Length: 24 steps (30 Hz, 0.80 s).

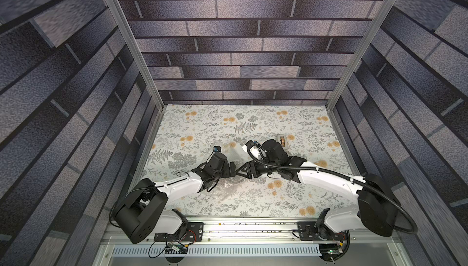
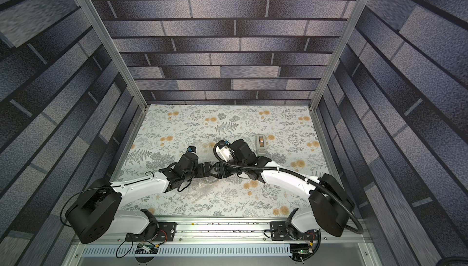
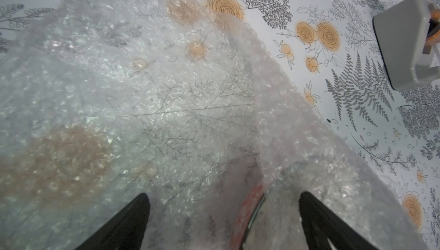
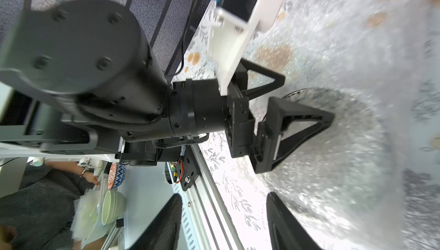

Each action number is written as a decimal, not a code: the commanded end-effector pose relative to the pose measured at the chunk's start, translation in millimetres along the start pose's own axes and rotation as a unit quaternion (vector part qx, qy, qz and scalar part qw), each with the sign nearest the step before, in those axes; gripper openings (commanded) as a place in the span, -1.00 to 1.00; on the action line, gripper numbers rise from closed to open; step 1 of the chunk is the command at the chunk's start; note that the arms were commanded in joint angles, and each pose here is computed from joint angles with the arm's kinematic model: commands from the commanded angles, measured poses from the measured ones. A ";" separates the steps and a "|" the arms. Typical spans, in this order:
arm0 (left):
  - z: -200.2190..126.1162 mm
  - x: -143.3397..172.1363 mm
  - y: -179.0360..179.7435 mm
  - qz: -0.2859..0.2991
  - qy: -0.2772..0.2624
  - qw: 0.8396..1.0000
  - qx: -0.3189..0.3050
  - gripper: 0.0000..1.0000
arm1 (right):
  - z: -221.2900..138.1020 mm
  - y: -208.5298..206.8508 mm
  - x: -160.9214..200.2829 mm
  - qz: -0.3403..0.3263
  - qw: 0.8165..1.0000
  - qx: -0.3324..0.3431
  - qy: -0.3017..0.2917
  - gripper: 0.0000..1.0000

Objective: Wrap bowls in bubble wrap
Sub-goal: Wrap the bowl in bubble wrap.

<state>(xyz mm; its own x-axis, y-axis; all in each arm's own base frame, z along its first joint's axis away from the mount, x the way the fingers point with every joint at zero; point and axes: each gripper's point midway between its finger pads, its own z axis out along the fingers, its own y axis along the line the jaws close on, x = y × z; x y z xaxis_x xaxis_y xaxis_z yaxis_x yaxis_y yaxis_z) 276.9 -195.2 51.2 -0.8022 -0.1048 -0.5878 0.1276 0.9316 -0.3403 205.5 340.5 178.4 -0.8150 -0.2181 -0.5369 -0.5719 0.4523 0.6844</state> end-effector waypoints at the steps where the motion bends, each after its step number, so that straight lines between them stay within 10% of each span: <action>1: -4.5 6.6 7.6 0.015 0.005 1.000 -0.013 1.00 | -29.3 -53.3 -2.3 0.040 0.995 0.093 -0.007 0.30; 24: -12.3 -1.5 13.5 0.015 -0.003 1.000 -0.019 1.00 | 61.4 -102.5 45.8 0.125 0.985 0.080 0.085 0.58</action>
<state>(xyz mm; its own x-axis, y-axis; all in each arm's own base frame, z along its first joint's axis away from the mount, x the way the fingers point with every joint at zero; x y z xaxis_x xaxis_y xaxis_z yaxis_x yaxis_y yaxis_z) 274.4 -186.7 55.8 -0.7999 -0.0969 -0.5922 0.1265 0.9375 -0.3243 233.6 324.1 52.0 -0.9435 -0.2073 -0.2586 -0.3300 0.6616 0.6734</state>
